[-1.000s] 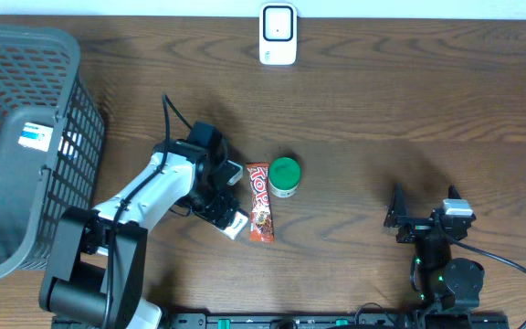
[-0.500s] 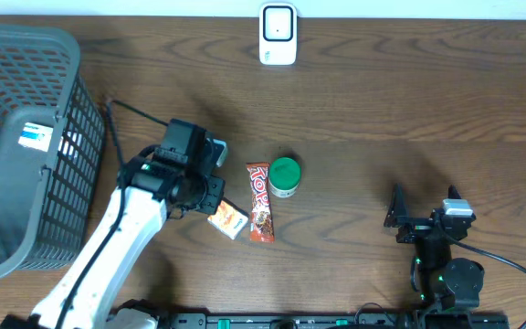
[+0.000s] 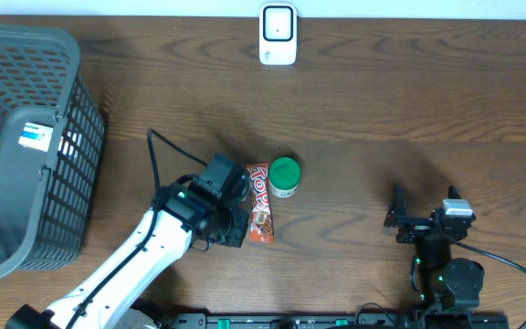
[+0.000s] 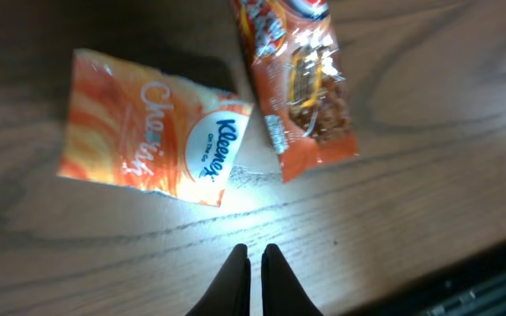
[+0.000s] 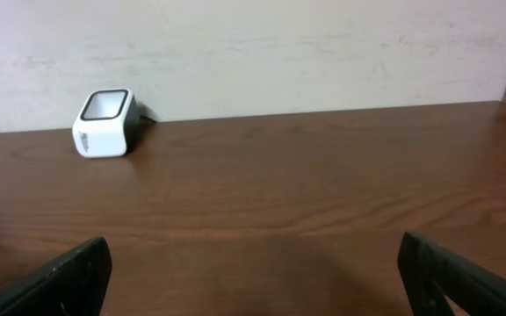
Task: Scan the item barcode
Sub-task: 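Lower the Kleenex pack onto the table left of the TOP bar, release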
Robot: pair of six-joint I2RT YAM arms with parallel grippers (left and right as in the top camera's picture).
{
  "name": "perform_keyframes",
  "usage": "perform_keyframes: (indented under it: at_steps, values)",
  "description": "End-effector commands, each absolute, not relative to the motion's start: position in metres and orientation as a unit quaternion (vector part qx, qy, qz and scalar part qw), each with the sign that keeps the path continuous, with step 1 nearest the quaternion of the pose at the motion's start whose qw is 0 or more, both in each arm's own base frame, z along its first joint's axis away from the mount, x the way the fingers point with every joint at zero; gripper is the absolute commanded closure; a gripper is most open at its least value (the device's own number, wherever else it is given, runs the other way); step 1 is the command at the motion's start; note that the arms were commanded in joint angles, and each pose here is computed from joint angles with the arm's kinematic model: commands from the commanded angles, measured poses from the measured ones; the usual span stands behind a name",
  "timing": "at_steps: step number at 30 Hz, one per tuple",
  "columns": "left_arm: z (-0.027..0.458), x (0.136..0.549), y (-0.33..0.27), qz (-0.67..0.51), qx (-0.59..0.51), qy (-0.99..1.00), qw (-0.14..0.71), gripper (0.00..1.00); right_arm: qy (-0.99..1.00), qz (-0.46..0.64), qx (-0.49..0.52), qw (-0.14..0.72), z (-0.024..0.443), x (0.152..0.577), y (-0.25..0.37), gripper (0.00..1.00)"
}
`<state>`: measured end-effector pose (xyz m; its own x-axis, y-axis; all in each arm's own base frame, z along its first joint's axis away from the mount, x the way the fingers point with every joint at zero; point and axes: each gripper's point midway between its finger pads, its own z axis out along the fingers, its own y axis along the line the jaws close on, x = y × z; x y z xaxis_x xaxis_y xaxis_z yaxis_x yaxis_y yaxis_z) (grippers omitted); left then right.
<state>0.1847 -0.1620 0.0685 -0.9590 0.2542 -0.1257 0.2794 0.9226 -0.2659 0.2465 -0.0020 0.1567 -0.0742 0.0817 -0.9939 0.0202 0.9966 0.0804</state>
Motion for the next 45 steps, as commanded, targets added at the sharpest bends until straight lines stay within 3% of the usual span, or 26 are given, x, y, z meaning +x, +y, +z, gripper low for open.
perform_keyframes:
  at_steps: [1,8,28,35,45]
  values:
    - [0.044,0.169,-0.160,-0.153,0.094,0.984,0.016,0.92,0.732,0.020,0.029,0.680,0.157,0.246,-0.001,0.01]
    - [0.037,0.170,-0.194,-0.259,0.114,0.958,0.036,0.92,0.732,0.020,0.029,0.680,0.157,0.246,-0.001,0.01]
    - [0.000,0.189,-0.180,-0.192,0.033,0.980,0.036,0.92,0.732,0.020,0.029,0.680,0.157,0.246,-0.001,0.01]
    - [-0.021,0.184,-0.149,-0.106,-0.047,0.993,0.015,0.93,0.732,0.020,0.029,0.680,0.157,0.246,-0.001,0.01]
    - [0.001,0.176,-0.069,0.075,-0.186,0.977,0.077,0.93,0.732,0.020,0.029,0.680,0.157,0.246,-0.001,0.01]
